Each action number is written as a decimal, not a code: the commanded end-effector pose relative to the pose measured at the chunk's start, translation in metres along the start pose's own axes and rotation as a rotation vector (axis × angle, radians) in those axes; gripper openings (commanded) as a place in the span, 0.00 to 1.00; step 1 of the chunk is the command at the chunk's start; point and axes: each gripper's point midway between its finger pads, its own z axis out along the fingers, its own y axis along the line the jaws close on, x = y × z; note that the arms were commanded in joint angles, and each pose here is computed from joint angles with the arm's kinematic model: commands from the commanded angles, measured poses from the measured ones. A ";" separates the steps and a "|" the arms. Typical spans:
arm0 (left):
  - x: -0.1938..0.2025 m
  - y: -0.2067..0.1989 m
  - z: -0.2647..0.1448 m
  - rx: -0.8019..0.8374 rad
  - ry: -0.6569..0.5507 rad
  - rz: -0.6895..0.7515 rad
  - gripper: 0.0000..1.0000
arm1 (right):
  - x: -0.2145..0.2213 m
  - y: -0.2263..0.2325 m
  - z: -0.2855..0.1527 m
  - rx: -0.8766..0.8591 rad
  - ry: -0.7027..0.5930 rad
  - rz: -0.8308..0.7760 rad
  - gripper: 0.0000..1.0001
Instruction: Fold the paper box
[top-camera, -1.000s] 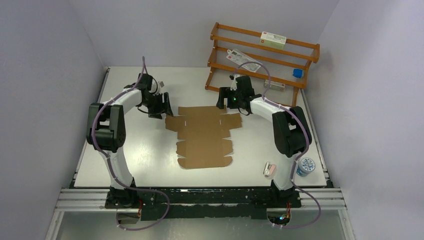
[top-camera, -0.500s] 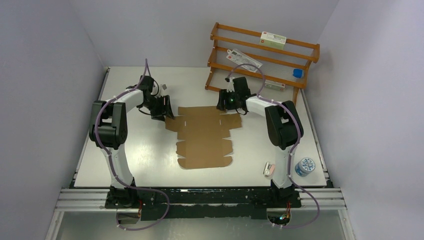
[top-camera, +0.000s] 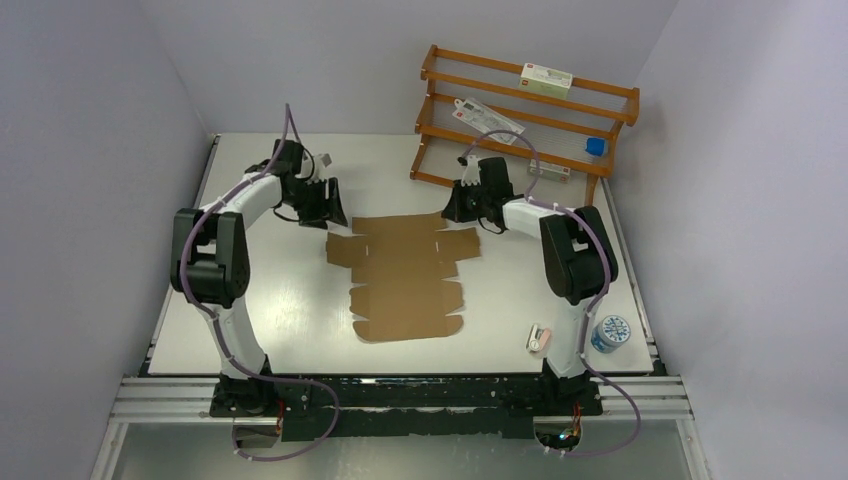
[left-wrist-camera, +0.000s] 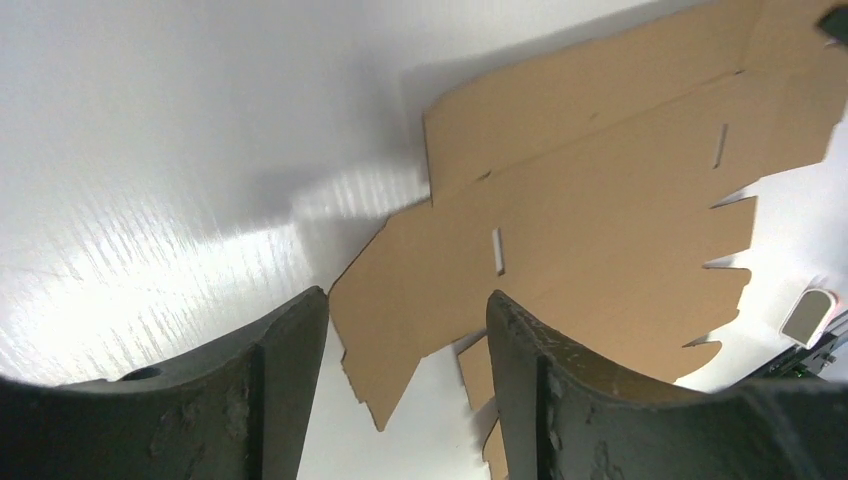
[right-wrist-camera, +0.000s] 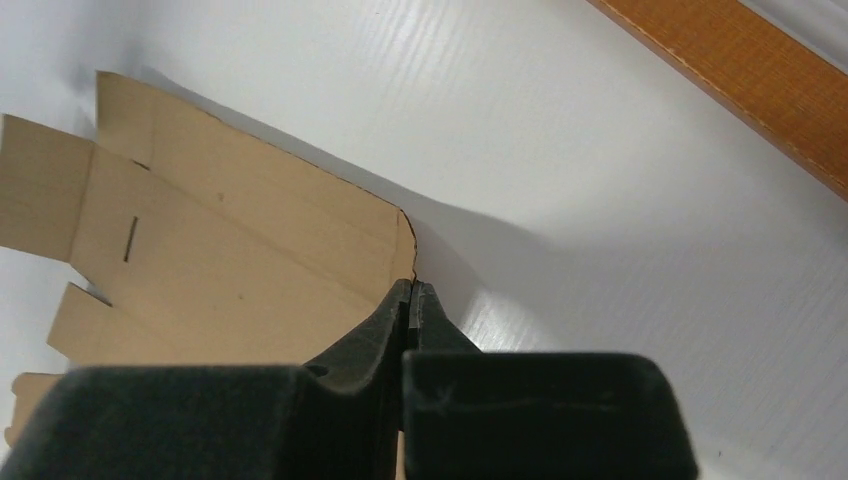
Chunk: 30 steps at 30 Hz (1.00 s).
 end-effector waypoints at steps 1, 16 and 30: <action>-0.041 -0.027 -0.022 0.020 -0.126 0.089 0.65 | -0.016 0.011 -0.014 -0.033 -0.063 -0.056 0.00; -0.048 -0.042 0.031 -0.015 -0.018 0.110 0.60 | -0.032 0.013 -0.034 0.044 -0.124 -0.080 0.00; -0.025 -0.050 0.054 0.070 0.051 0.117 0.47 | -0.033 0.018 -0.045 0.053 -0.158 -0.083 0.00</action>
